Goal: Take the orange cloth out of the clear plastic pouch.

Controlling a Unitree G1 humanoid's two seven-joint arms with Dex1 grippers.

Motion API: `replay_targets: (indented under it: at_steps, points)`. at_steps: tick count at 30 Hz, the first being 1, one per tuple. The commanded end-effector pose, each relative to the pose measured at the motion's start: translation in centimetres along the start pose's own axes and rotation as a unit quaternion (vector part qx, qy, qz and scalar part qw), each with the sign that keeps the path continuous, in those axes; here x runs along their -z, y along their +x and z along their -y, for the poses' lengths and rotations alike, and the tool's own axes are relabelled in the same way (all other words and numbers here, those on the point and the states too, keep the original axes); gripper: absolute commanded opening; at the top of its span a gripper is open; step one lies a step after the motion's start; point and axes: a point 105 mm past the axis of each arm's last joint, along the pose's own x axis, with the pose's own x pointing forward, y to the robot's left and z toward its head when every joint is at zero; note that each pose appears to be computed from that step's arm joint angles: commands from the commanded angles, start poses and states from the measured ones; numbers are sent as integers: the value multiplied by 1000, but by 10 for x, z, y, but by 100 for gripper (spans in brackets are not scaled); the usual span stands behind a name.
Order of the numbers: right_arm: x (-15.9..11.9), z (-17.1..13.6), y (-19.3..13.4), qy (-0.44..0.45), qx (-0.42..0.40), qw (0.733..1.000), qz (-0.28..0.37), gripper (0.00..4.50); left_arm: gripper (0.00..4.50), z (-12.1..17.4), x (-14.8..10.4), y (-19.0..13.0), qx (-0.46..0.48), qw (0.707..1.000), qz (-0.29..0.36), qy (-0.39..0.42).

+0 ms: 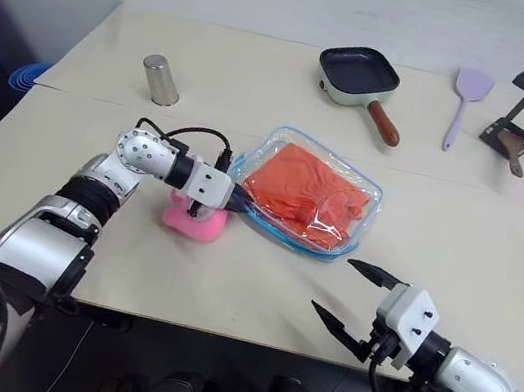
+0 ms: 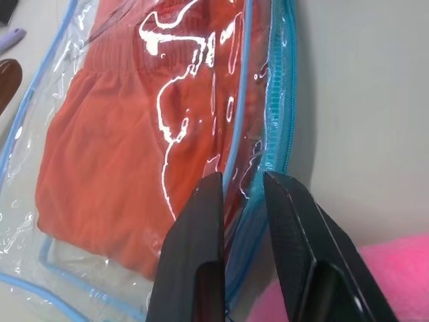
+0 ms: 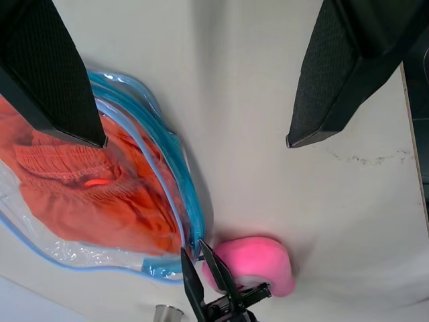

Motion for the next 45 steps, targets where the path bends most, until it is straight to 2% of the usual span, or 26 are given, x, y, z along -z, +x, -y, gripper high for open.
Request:
replay_targets:
  at_steps: [1,7,15,25,31,34,42,45]
  points:
    - [-7,4,-3,-15,9,1000,6,450,136,-18,-9,-7,-21,1000,15,-15]
    - [-7,6,-5,-17,6,1000,3,450,292,-11,-14,-8,10,999,5,41]
    - [-7,7,-4,-18,6,1000,2,450,292,-17,-7,7,-26,998,-33,46]
    - [-6,9,-2,-21,6,1000,1,450,292,-18,-9,18,-16,997,-44,54]
    - [-6,9,-1,-21,6,1000,2,450,109,-16,-9,19,-10,999,-30,28]
    - [-6,8,-1,-20,5,1000,1,450,18,-17,-13,18,-17,1000,2,-21]
    - [-6,6,1,-15,-5,1000,2,450,8,-19,-14,15,-27,991,46,-124]
    - [-12,-5,9,9,-35,999,13,450,8,-25,-35,18,-23,966,131,-223]
